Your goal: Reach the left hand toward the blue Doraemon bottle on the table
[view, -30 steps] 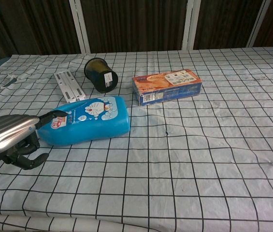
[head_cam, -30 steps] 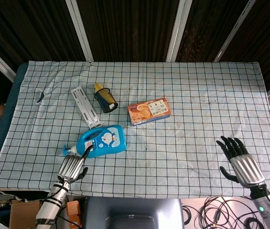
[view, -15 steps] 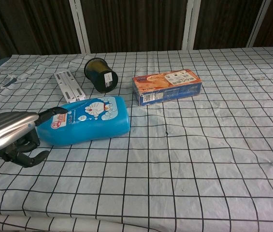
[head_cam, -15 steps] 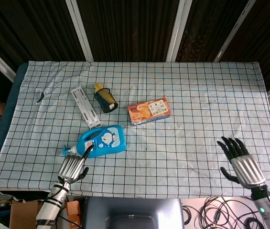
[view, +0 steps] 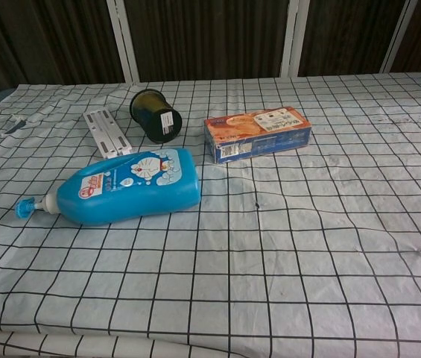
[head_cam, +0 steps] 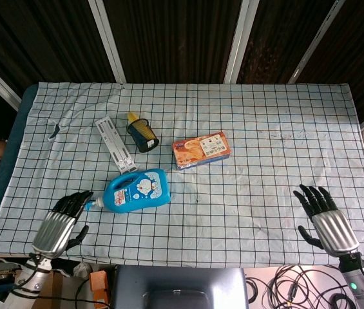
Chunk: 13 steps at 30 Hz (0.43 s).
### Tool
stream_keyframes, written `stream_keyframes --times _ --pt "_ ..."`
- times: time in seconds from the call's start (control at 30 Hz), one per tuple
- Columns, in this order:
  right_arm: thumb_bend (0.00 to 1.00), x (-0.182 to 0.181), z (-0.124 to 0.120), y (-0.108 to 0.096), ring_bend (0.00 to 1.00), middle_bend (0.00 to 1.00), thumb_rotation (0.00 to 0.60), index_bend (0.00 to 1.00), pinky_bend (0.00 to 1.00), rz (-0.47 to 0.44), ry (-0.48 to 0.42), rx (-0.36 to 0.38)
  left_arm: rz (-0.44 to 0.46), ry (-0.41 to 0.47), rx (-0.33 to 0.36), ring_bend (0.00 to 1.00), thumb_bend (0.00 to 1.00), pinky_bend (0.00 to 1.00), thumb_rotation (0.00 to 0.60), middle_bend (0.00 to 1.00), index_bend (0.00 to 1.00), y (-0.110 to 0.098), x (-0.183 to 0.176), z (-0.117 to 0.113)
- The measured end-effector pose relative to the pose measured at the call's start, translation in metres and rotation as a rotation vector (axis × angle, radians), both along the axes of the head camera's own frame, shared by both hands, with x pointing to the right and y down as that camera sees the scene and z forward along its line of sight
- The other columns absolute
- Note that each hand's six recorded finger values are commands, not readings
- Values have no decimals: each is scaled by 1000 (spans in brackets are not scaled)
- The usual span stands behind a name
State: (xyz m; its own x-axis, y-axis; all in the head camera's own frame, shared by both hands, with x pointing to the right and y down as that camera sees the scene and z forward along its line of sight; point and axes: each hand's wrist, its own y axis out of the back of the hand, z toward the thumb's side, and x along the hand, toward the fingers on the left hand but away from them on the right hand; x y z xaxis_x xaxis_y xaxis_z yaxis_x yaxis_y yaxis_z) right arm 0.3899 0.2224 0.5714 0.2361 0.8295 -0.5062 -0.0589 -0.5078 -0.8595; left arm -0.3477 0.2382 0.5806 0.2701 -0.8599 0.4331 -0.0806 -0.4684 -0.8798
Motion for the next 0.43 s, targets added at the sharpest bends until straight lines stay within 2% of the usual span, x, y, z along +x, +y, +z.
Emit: stream_keyframes --times 0.1,0.2,0.27,0.43 --pt "297 2 -8 4 0 0 600 0 0 5 34 24 -113 -19 41 0 371 0 600 0 0 21 -54 -26" --pt "297 11 -15 13 0 0 600 0 0 43 67 53 -209 -33 38 0 388 0 600 0 0 48 -95 -37" --pt "297 18 -17 18 0 0 600 0 0 68 84 70 -232 -42 27 0 395 0 600 0 0 60 -110 -40" --pt "297 26 -15 22 0 0 600 0 0 96 83 73 -217 -59 -3 0 396 0 600 0 0 68 -118 -39"
